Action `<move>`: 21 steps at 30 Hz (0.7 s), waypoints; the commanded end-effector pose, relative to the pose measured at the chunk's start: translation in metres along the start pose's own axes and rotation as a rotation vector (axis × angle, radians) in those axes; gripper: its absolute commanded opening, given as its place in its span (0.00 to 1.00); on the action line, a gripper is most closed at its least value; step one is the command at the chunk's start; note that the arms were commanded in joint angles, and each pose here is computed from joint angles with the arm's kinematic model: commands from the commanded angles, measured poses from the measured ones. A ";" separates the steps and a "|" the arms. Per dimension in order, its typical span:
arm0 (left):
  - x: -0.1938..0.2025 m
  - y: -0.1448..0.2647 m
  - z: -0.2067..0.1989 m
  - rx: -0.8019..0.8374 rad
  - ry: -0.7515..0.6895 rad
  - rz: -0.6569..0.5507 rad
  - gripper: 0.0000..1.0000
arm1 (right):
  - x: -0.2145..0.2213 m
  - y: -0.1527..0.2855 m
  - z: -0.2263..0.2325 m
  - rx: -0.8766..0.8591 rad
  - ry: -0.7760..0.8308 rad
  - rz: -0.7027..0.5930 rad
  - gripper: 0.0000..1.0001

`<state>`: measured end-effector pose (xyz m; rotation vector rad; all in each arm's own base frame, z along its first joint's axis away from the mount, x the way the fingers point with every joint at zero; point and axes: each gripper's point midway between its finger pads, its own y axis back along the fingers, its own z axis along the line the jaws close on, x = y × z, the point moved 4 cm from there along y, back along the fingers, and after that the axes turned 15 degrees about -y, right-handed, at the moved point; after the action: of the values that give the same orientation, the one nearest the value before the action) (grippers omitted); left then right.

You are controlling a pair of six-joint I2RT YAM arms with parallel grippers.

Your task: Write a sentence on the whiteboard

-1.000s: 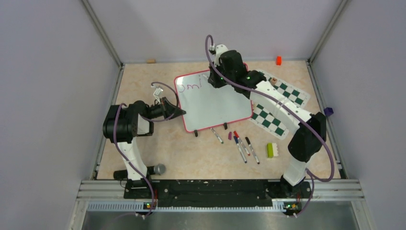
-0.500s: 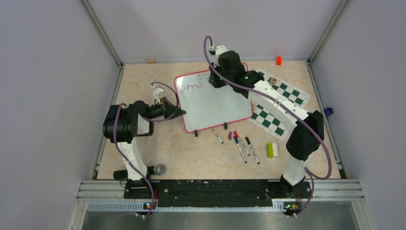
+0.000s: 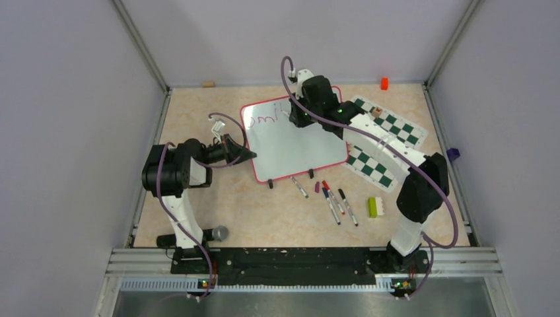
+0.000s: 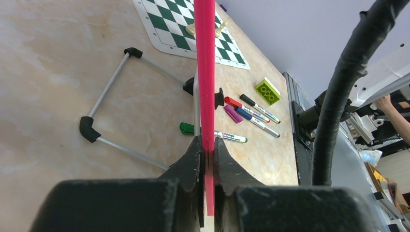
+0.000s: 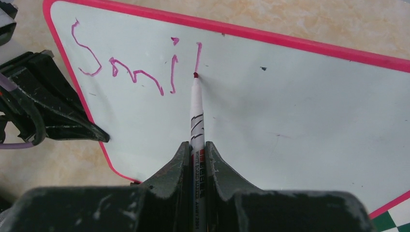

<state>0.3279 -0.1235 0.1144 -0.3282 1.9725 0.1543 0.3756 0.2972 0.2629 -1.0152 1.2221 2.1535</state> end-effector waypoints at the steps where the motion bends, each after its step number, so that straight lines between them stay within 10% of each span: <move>1: -0.011 -0.006 -0.012 0.095 -0.183 0.014 0.00 | 0.000 0.015 -0.003 -0.014 -0.006 -0.001 0.00; 21: -0.011 -0.006 -0.013 0.095 -0.185 0.014 0.00 | -0.007 0.034 0.005 -0.060 -0.011 -0.008 0.00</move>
<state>0.3278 -0.1240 0.1145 -0.3253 1.9664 0.1532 0.3563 0.2918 0.2439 -0.9892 1.2643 2.2392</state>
